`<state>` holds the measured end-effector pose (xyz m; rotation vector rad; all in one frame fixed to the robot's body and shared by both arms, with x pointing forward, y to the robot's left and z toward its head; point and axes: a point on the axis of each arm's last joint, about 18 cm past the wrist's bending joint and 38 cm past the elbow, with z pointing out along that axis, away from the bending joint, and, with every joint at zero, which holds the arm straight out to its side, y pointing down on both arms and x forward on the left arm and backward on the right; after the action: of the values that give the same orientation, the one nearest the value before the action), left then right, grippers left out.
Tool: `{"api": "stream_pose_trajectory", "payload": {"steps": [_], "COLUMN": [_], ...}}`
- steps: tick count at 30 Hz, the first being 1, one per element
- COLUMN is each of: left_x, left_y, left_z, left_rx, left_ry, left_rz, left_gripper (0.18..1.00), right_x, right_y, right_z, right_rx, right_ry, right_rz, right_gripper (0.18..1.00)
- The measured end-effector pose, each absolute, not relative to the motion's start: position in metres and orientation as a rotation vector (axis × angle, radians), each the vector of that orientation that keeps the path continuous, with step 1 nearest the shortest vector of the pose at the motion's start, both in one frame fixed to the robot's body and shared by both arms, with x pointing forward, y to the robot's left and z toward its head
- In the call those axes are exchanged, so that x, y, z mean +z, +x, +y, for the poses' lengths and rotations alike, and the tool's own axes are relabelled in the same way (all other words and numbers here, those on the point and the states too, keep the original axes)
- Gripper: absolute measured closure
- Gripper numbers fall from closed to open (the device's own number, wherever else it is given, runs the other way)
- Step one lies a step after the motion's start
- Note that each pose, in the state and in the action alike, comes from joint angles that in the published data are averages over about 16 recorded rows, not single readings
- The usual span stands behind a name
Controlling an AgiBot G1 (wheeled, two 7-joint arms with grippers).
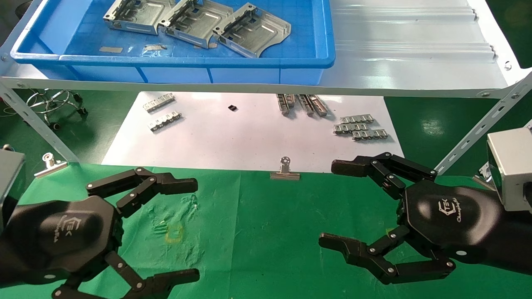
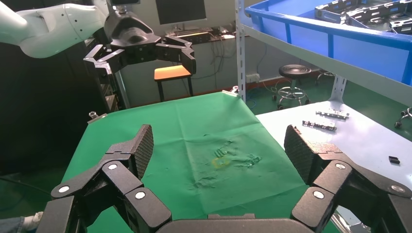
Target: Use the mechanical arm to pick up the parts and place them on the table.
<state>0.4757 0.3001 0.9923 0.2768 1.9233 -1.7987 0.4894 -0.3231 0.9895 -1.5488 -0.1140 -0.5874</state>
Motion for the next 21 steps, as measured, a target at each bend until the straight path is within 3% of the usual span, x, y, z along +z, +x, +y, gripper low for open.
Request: {"api": "stream_pose_trajectory", "payload": {"steps": [21], "left_x": [0.9944], "left_y": [0.4785], "left_z": [0.3012], "left_rx": [-1.804], "left_ry": [0.264], "left_rz": [1.908], "left_gripper": [0.183], "right_x": [0.9895], "right_y": [0.4894], "right_z": [-0.3231], "right_rx": [-0.587], "right_ry": [-1.549], "right_rz": [-0.114], "right_gripper": [0.181]}}
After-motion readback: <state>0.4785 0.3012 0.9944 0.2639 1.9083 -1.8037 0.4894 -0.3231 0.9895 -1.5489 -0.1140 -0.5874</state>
